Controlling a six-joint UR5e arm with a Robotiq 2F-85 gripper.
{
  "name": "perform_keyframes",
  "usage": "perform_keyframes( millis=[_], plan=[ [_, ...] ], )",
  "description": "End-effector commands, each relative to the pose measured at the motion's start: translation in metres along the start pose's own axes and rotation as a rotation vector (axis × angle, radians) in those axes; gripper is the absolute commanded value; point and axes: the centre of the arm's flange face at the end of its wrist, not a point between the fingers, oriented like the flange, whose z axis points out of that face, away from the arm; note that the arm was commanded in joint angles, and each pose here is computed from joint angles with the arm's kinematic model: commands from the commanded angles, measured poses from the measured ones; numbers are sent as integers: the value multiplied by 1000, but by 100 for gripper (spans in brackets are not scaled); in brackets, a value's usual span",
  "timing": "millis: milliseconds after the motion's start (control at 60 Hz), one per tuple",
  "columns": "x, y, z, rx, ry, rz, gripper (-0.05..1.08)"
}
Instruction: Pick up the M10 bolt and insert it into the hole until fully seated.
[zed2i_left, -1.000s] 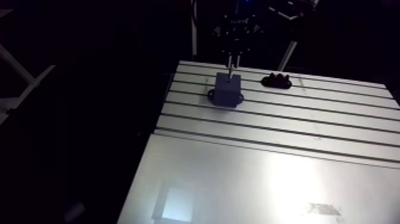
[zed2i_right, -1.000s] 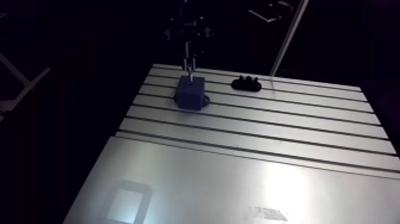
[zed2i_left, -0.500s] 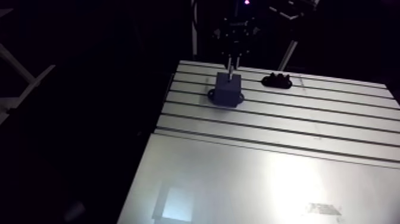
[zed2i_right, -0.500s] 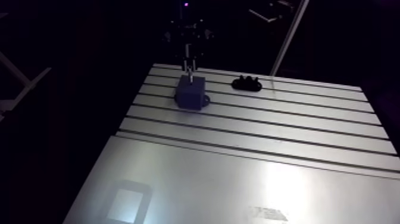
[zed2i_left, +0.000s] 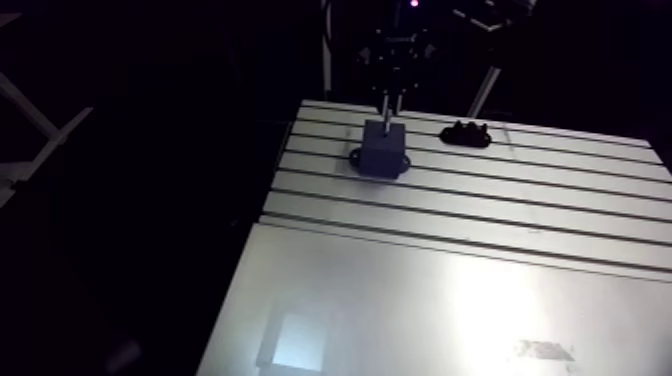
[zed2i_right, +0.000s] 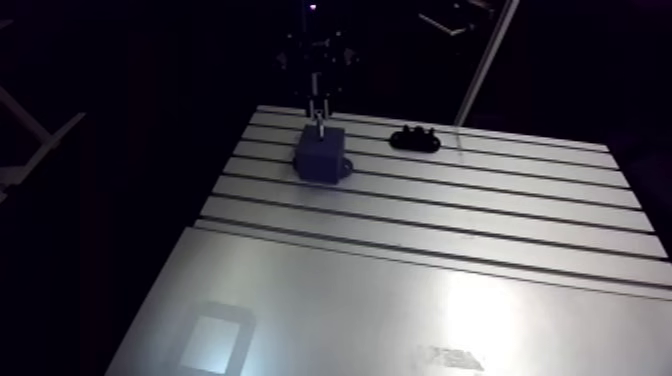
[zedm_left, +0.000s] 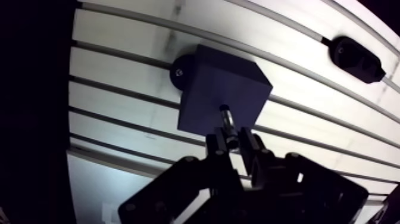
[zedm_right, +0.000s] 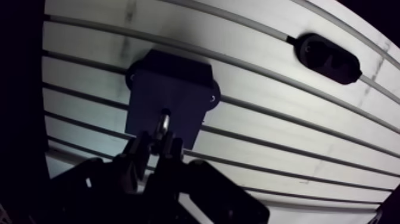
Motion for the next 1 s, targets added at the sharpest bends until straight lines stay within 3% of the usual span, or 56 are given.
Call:
perform_keyframes(
  millis=[17, 1000],
  plan=[
    [1, 0, 1, 0, -2, 0, 108],
    [2, 0, 10, 2, -13, 0, 108]
  ],
)
